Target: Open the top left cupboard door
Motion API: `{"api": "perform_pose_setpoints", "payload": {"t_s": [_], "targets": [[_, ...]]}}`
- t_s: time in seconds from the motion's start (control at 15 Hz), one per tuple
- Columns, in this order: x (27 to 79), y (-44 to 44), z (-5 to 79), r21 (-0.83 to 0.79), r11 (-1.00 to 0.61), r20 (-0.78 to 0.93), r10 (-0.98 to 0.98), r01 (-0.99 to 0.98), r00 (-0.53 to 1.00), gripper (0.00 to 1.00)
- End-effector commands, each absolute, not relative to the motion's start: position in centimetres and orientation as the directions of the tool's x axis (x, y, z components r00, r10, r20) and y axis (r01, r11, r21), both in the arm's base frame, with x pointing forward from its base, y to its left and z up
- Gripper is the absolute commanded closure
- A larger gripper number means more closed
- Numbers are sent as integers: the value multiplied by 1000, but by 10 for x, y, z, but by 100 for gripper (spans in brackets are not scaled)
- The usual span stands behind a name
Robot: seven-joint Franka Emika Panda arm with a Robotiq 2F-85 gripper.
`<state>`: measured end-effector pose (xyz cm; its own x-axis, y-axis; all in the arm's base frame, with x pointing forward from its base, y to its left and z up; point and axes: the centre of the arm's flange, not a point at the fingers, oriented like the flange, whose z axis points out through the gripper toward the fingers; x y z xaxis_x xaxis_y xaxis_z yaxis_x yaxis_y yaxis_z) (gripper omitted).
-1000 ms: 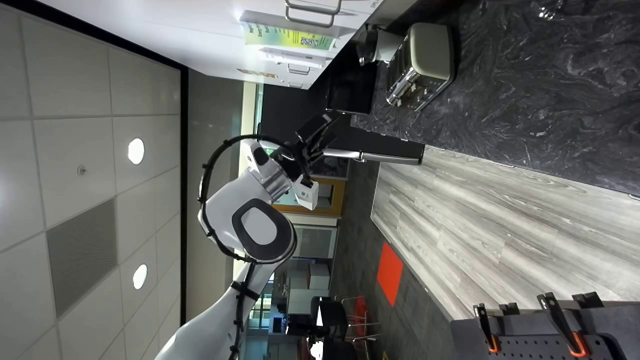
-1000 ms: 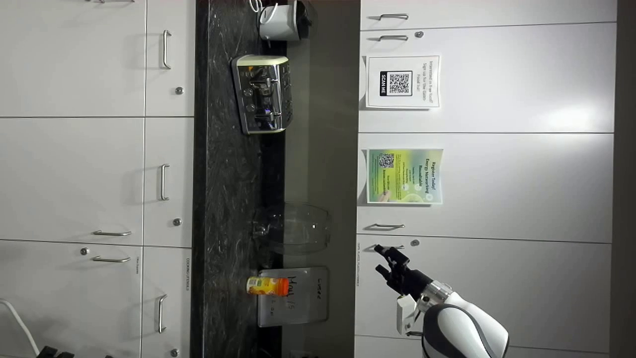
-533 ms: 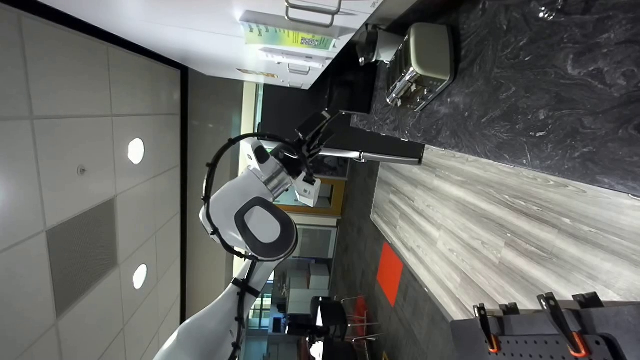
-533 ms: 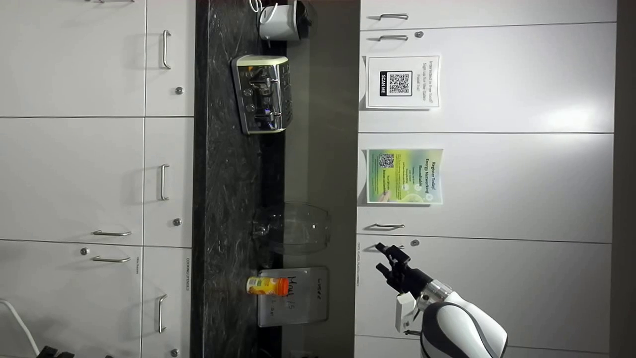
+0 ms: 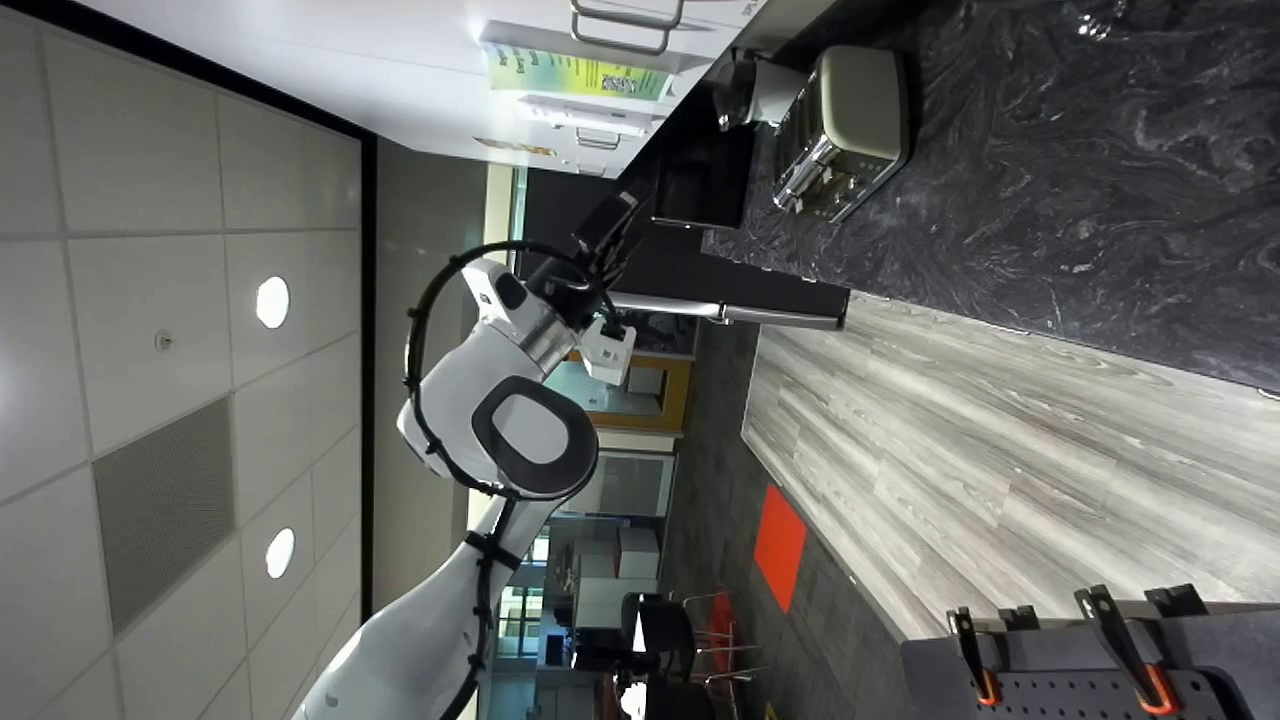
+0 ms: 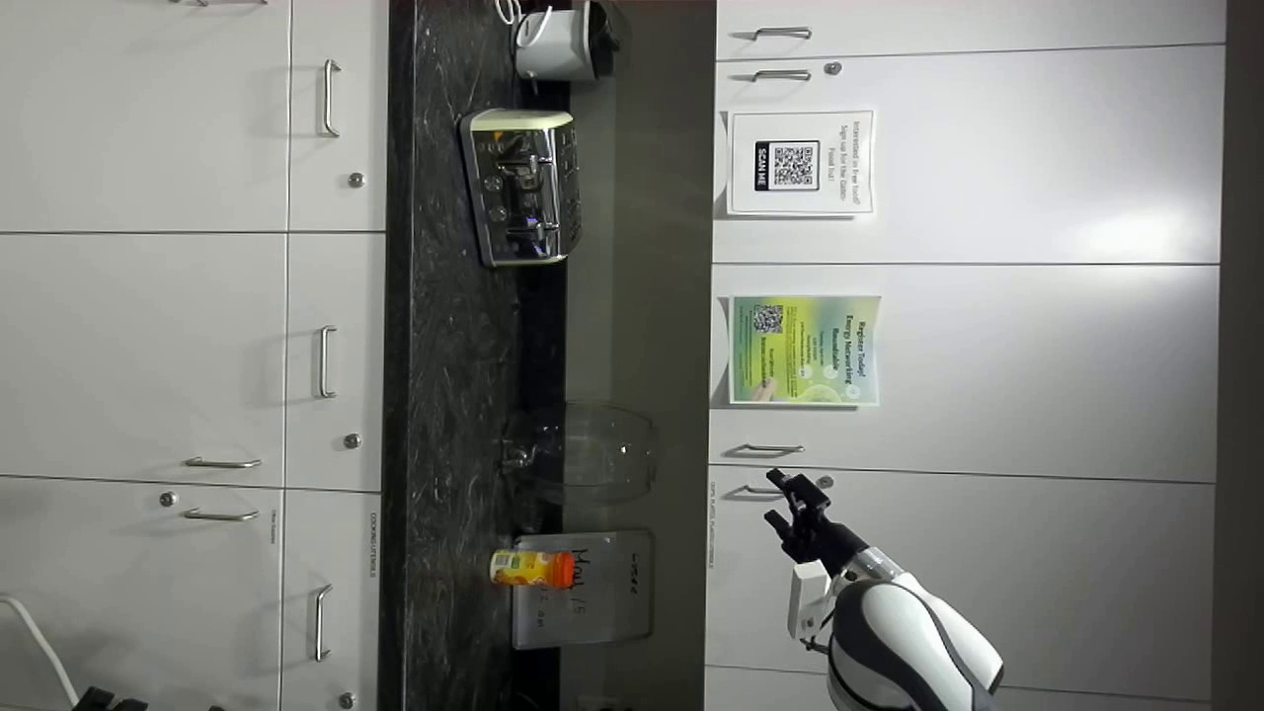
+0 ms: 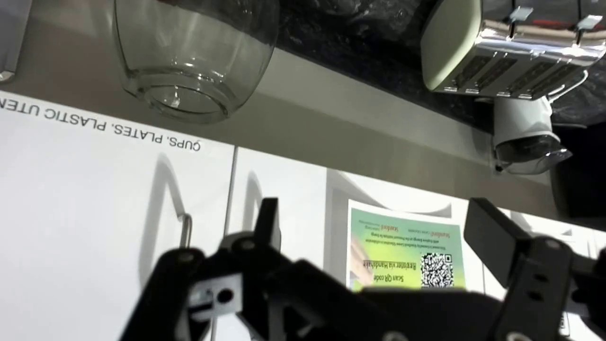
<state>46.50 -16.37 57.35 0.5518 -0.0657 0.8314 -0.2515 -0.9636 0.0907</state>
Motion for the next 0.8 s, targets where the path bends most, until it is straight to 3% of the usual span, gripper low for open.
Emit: {"api": "perform_pose_setpoints", "payload": {"t_s": [0.0, 0.4, 0.73], "targets": [[500, -185, 584, 50, -961, 878, -88, -273, 470, 0], [536, -207, 591, -18, -961, 919, -124, -276, 373, 0], [550, -229, 607, -35, -922, 927, -174, -386, 332, 0]]}}
